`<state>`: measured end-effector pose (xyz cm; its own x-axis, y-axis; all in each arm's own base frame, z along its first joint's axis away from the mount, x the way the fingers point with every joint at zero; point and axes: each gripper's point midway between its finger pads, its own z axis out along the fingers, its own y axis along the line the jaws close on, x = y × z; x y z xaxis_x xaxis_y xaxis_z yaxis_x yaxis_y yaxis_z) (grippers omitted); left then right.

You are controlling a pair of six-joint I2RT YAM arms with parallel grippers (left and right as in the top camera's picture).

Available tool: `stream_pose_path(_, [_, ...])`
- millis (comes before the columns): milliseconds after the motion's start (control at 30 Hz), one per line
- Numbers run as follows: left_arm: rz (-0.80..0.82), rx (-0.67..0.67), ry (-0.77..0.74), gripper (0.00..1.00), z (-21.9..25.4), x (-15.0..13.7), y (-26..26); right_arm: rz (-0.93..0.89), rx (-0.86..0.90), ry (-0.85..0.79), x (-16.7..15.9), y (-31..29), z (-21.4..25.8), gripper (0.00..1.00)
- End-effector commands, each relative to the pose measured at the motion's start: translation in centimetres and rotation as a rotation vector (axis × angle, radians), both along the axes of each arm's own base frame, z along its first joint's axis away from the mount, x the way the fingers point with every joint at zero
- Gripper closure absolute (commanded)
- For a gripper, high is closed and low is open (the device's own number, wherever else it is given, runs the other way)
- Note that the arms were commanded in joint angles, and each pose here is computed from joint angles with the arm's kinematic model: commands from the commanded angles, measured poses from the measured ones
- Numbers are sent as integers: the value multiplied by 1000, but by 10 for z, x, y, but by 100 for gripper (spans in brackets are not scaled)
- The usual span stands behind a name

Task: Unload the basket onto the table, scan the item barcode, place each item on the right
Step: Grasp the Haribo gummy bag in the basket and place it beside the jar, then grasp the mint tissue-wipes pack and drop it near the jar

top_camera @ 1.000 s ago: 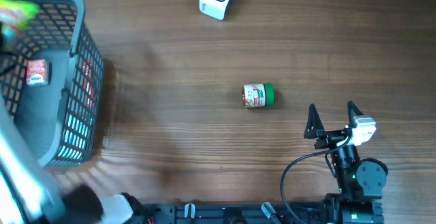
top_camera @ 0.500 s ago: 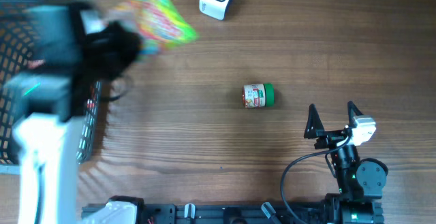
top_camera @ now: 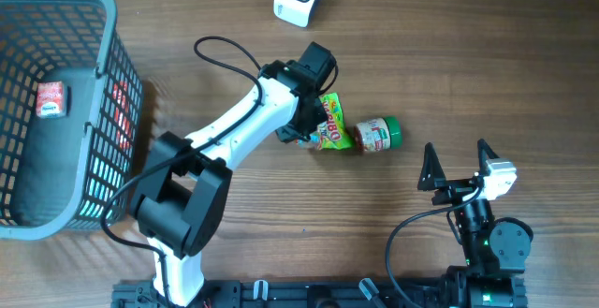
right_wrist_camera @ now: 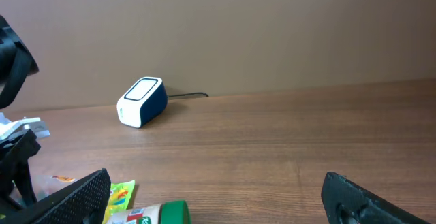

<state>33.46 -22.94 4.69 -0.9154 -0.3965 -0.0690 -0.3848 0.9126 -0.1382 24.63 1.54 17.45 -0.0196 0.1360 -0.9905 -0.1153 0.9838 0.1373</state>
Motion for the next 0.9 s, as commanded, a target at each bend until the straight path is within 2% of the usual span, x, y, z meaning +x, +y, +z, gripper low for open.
stream_pose_path(0, [22, -18, -100, 66, 35, 10, 4, -3, -6, -9, 0, 0, 2, 0])
stream_pose_path(33, [-3, -37, -147, 42, 54, 13, 3, -3, -6, -9, 0, 0, 2, 0])
stream_pose_path(67, [-30, -51, -204, 5, 75, 17, 3, -3, -6, -9, 0, 0, 2, 0])
stream_pose_path(100, [-79, -78, -315, 0, 118, 24, 2, -3, -6, -9, 0, 0, 2, 0])
stream_pose_path(167, [-106, -106, -547, 0, 206, 34, 13, -3, -6, -9, 0, 0, 2, 1])
stream_pose_path(200, [-103, -122, -707, 0, 269, 35, 30, -3, -6, -9, 0, 0, 2, 0])
stream_pose_path(233, [-78, -121, -811, 0, 310, 31, 49, -3, -6, -9, 0, 0, 2, 0])
stream_pose_path(300, [-1, -100, -943, 0, 360, 23, 87, -3, -6, -9, 0, 0, 2, 0])
stream_pose_path(333, [117, -58, -1040, 0, 394, 11, 133, -3, -6, -9, 0, 0, 2, 0])
stream_pose_path(400, [337, 64, -1109, 0, 418, -15, 218, -3, -6, -9, 0, 0, 2, 0])
stream_pose_path(467, [516, 181, -1082, 0, 415, -38, 283, -3, -6, -9, 0, 0, 2, 0])
stream_pose_path(500, [627, 246, -1023, 0, 404, -53, 320, -3, -6, -9, 0, 0, 2, 0])
stream_pose_path(533, [698, 256, -957, 0, 389, -61, 343, -3, -6, -9, 0, 0, 2, 0])
stream_pose_path(567, [755, 247, -899, 0, 376, -64, 359, -3, -6, -9, 0, 0, 2, 0])
stream_pose_path(733, [1128, 96, -421, 0, 255, -66, 435, -3, -6, -9, 0, 0, 2, 0])
stream_pose_path(867, [1139, 68, -75, 0, 162, -50, 449, -3, -6, -9, 0, 0, 2, 0])
